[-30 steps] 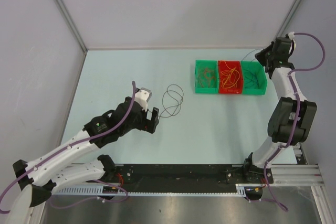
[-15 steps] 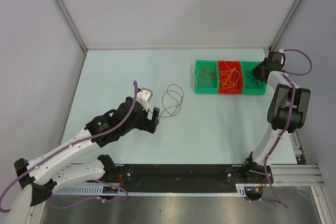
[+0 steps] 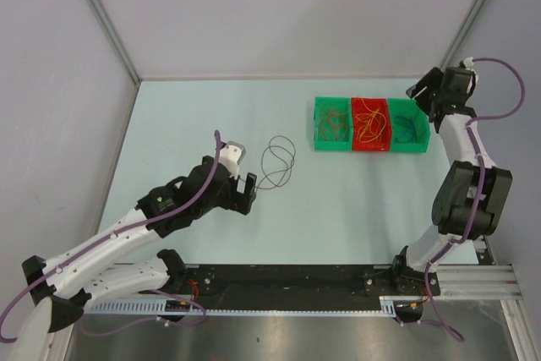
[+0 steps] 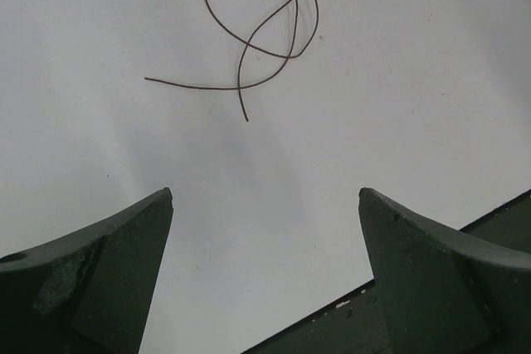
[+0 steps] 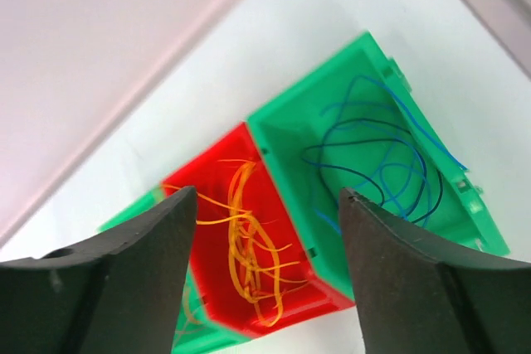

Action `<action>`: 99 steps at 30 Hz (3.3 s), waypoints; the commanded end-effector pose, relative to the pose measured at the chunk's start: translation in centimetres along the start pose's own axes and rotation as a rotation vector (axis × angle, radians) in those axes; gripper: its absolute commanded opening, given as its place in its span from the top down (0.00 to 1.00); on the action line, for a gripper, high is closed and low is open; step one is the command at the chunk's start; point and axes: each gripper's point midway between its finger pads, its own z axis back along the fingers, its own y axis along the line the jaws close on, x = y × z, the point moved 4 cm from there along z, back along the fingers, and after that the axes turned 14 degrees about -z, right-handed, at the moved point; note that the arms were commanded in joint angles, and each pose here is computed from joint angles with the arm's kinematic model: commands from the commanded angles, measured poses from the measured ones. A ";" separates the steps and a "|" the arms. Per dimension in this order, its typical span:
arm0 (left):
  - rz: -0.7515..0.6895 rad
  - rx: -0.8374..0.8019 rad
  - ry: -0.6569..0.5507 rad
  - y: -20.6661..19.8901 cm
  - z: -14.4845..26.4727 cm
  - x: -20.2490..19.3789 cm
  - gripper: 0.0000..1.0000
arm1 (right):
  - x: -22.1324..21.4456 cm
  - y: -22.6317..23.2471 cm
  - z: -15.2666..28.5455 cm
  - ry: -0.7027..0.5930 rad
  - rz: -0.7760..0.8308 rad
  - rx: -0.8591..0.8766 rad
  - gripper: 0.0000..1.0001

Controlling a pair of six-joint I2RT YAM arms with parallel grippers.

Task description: Untangle the cables

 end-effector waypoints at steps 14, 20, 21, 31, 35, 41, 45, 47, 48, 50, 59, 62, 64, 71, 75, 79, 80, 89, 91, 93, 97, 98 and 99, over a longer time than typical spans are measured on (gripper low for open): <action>0.090 0.108 0.137 -1.0 -5.4 0.6 0.03 | -5.9 6.5 14.7 0.035 0.115 0.128 0.20; 0.074 0.084 0.104 -2.8 -10.3 3.1 0.03 | -11.5 3.4 18.0 0.155 0.098 0.148 0.18; 0.054 0.078 0.126 -3.4 -12.1 2.6 0.02 | -11.8 3.4 19.2 0.160 0.095 0.179 0.18; -0.085 0.073 0.215 -6.0 -21.6 3.1 0.04 | -11.7 -1.3 24.0 0.130 0.091 0.127 0.08; -0.115 0.078 0.224 -6.3 -23.6 3.4 0.06 | -11.9 -1.7 24.7 0.144 0.092 0.133 0.08; -0.130 0.095 0.249 -5.9 -25.4 3.1 0.13 | -12.3 -1.4 25.4 0.176 0.099 0.169 0.08; -0.131 0.107 0.271 -5.4 -26.1 2.4 0.24 | -12.4 -1.3 25.5 0.181 0.106 0.181 0.09; -0.132 0.127 0.288 -5.0 -26.1 2.0 0.32 | -12.4 -1.3 25.5 0.186 0.108 0.182 0.09; -0.128 0.132 0.289 -4.8 -26.1 1.8 0.34 | -12.5 -1.4 25.5 0.187 0.108 0.181 0.09; -0.124 0.130 0.298 -4.7 -26.2 1.3 0.38 | -12.5 -1.4 25.5 0.188 0.111 0.180 0.09; -0.117 0.149 0.316 -3.9 -25.7 0.6 1.00 | -12.4 -1.7 25.7 0.179 0.119 0.176 0.09; -0.116 0.150 0.307 -3.7 -24.7 1.7 1.00 | -12.4 -1.9 25.8 0.175 0.119 0.171 0.09; -0.108 0.154 0.285 -3.5 -23.9 3.3 1.00 | -12.5 -2.1 25.8 0.173 0.114 0.167 0.09; -0.065 0.102 0.213 -3.5 -19.8 9.1 0.99 | -12.5 -2.2 26.1 0.168 0.100 0.173 0.09; -0.030 0.063 0.137 -3.6 -17.0 13.1 1.00 | -12.5 -2.3 26.4 0.163 0.099 0.178 0.09; -0.007 0.006 0.065 -3.9 -14.5 16.1 1.00 | -12.3 -2.4 26.7 0.145 0.088 0.180 0.10; -0.009 -0.011 0.052 -4.1 -14.0 16.6 1.00 | -12.2 -2.4 26.8 0.138 0.083 0.179 0.10; -0.015 -0.205 -0.138 -6.5 -11.1 22.9 1.00 | -11.4 -3.1 27.5 0.072 0.035 0.148 0.10; -0.008 -0.234 -0.185 -6.9 -10.8 24.4 1.00 | -11.2 -3.1 27.7 0.062 0.028 0.150 0.10; -0.004 -0.260 -0.216 -7.5 -11.1 25.6 1.00 | -11.2 -3.2 28.0 0.057 0.024 0.154 0.10; 0.003 -0.302 -0.285 -8.2 -12.2 27.6 1.00 | -11.3 -3.3 28.2 0.063 0.026 0.156 0.10; 0.009 -0.314 -0.291 -8.4 -12.5 27.9 1.00 | -11.4 -3.3 28.2 0.068 0.027 0.156 0.10; 0.017 -0.319 -0.304 -8.5 -13.3 28.4 1.00 | -11.5 -3.3 28.3 0.071 0.027 0.156 0.10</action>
